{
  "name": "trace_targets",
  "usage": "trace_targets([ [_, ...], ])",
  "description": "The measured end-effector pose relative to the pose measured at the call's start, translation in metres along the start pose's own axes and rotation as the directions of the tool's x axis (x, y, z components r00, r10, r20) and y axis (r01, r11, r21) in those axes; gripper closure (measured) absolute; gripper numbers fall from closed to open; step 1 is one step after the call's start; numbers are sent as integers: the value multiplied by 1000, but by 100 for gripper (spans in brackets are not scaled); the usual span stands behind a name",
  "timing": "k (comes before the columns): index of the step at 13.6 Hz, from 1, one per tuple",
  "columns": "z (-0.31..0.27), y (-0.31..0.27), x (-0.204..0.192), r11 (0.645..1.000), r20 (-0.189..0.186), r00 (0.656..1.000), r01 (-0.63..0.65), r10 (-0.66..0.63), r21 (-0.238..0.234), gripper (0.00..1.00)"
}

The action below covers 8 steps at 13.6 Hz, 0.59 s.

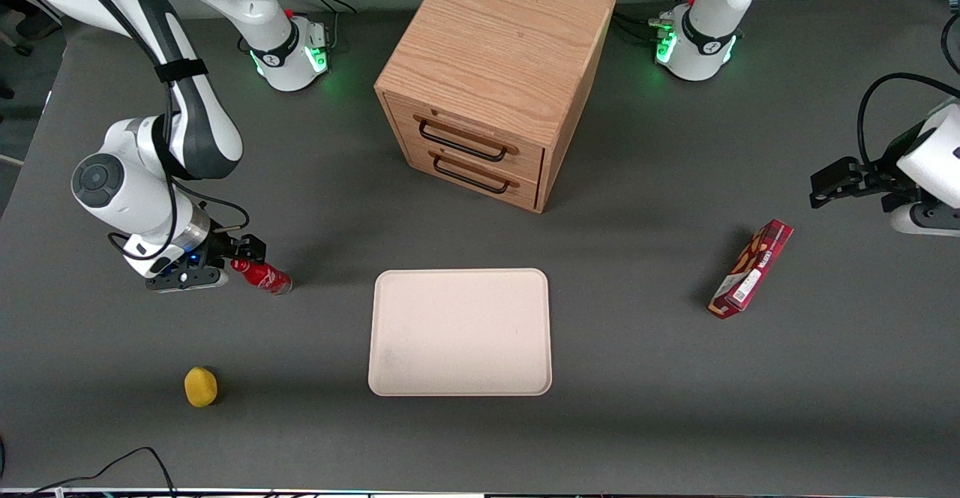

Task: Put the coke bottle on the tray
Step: 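Close the right gripper on the bottle cap and lift it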

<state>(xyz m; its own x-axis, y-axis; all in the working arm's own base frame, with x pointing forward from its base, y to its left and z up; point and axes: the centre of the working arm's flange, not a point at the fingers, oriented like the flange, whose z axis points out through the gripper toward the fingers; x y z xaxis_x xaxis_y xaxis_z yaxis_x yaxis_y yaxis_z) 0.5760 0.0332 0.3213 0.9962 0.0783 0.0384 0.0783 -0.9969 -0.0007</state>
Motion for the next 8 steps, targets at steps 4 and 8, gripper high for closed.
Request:
trace_targets([
  [4,-3,0,1,1000,-6,1000,1,-1,0,40],
  [8,-9,-1,2,1000,-18,1000,2,-2,0,66],
])
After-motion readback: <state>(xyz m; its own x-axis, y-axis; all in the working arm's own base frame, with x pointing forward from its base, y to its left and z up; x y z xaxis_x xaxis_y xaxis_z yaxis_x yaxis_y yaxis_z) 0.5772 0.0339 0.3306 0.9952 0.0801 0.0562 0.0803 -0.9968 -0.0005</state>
